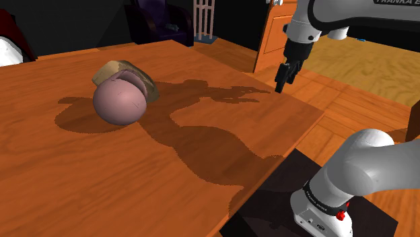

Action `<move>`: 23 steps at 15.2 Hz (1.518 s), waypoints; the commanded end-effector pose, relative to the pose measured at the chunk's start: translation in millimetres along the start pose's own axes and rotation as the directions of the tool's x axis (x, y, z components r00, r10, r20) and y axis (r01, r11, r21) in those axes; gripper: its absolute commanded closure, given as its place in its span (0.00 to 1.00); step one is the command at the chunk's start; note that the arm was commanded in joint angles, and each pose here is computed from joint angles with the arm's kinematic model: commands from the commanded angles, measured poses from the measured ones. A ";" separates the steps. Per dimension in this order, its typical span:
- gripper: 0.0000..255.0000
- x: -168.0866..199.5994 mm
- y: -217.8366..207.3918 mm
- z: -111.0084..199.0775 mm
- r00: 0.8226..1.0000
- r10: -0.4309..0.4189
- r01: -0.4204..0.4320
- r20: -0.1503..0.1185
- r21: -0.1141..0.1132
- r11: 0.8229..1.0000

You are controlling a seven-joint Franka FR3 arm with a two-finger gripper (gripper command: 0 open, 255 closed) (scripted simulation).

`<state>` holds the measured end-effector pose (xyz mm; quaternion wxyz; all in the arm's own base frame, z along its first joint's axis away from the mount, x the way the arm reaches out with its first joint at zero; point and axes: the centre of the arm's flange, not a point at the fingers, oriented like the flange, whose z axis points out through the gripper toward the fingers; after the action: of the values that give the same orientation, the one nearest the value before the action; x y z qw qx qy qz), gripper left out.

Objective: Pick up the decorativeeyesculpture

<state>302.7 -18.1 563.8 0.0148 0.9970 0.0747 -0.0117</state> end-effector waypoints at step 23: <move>0.00 174.9 -193.1 -62.0 0.873 -0.479 0.488 -0.093 0.113 0.866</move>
<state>444.7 189.0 611.5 -0.0539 0.9491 0.3101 0.0098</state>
